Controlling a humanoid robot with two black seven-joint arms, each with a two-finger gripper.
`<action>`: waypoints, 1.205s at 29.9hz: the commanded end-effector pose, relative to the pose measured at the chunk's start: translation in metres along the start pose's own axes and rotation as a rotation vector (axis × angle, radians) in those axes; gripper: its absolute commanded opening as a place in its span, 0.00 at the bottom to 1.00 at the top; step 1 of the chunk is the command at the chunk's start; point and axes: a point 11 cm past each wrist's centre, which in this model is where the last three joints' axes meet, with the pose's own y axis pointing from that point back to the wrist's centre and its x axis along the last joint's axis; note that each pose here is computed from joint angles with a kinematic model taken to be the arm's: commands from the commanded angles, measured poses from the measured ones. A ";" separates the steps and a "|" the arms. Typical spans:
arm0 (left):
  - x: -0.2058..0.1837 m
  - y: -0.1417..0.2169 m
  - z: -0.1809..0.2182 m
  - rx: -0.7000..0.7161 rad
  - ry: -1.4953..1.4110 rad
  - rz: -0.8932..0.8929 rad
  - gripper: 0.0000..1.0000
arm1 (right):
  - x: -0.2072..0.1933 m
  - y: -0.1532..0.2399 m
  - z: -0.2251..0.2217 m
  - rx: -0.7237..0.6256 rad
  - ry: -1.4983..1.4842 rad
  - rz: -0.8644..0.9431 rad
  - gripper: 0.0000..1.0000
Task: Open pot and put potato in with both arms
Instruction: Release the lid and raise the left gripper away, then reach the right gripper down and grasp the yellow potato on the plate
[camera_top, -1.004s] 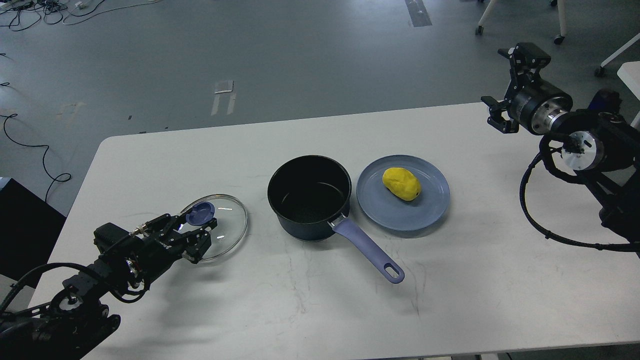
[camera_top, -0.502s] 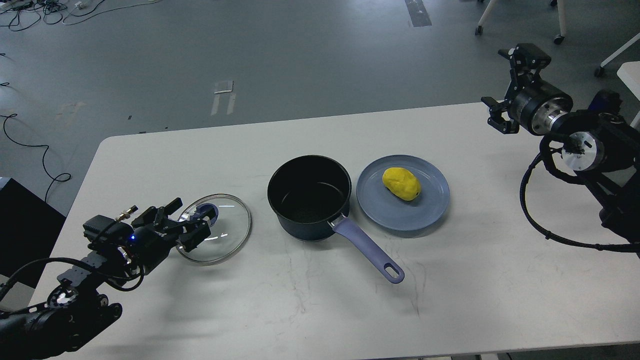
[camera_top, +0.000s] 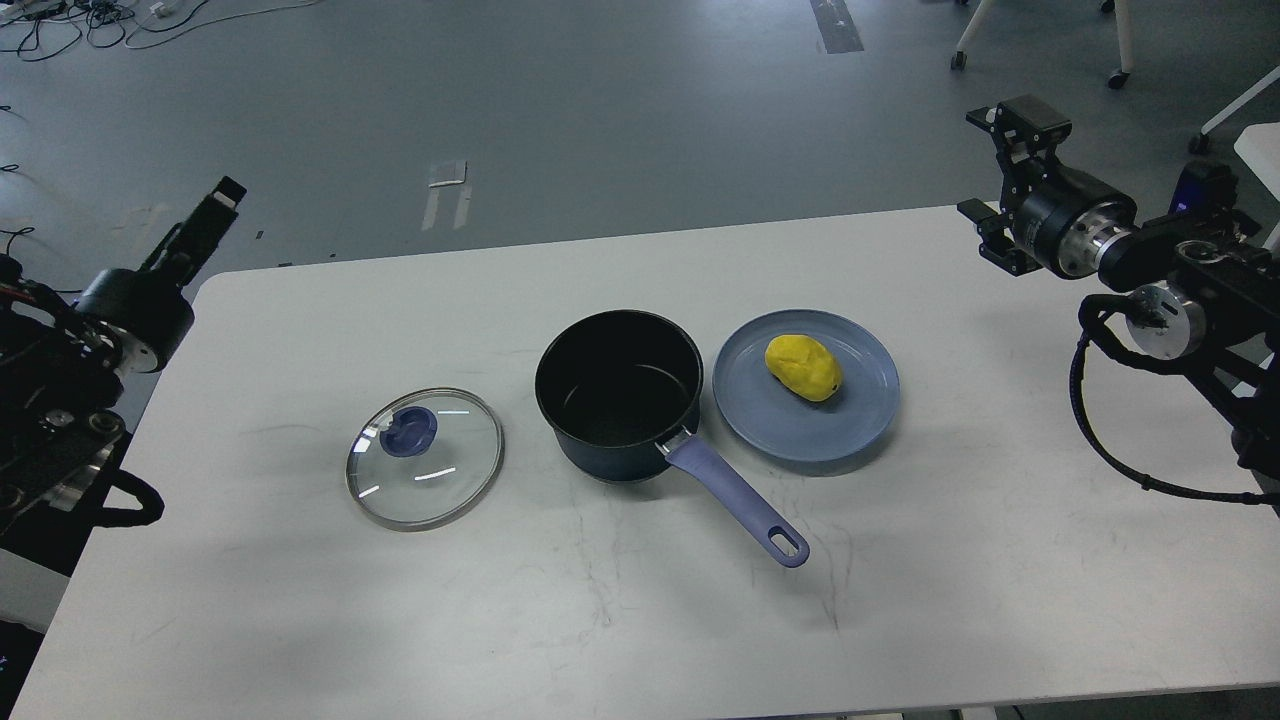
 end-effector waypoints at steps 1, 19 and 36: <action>0.005 -0.010 0.030 -0.077 0.218 -0.087 0.99 | -0.009 0.003 -0.002 0.037 0.112 -0.042 1.00; -0.038 -0.036 0.045 0.162 0.754 -0.272 0.99 | -0.076 -0.002 0.021 0.058 0.971 -0.384 1.00; -0.057 -0.034 0.037 -0.005 0.853 -0.238 0.99 | -0.113 -0.017 0.061 -0.023 1.114 -0.514 1.00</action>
